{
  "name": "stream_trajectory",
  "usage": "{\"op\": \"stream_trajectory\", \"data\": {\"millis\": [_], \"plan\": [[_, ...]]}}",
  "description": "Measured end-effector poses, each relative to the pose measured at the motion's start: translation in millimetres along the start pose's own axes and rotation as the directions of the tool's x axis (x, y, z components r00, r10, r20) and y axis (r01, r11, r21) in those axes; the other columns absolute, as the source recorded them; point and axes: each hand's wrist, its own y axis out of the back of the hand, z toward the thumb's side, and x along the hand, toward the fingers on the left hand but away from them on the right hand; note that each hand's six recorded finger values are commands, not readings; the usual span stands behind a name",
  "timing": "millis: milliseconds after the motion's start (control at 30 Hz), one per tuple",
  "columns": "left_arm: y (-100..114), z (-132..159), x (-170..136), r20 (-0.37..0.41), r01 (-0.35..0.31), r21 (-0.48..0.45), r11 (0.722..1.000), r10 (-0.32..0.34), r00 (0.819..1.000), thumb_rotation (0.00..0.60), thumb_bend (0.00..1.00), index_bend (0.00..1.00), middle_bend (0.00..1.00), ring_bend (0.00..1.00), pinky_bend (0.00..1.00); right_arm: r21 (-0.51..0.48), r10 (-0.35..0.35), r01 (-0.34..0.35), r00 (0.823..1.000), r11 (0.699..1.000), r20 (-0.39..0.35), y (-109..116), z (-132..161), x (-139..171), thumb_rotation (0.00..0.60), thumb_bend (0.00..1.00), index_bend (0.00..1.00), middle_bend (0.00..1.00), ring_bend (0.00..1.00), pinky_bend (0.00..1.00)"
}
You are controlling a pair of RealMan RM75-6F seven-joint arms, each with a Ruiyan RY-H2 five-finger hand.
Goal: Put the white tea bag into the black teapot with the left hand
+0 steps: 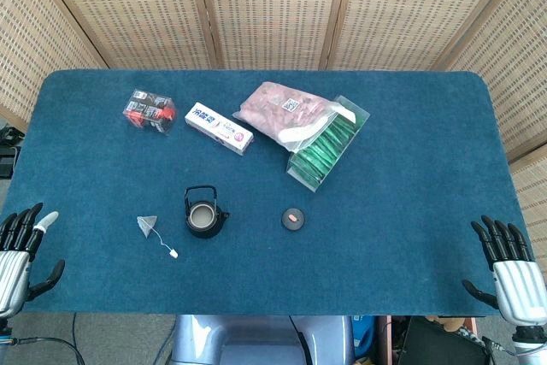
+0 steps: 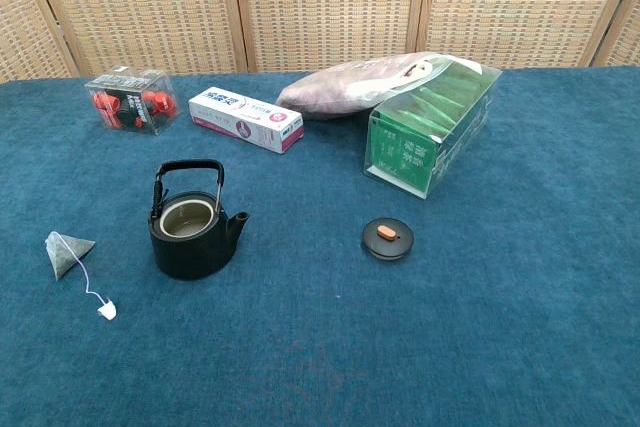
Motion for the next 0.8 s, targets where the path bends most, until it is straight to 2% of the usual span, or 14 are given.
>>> {"op": "stream_trajectory", "data": {"millis": [800], "plan": [[2.2,2.0,4.0,0.011,-0.009,0.004,1.0,0.009,1.0,0.6,0.37,0.11,0.0,0.0,0.0,0.004,0.003,-0.003,1.0,1.0,0.008,-0.2,-1.6,-0.4,0.6,0.07,0.09,0.12,0.0,0.08]]}}
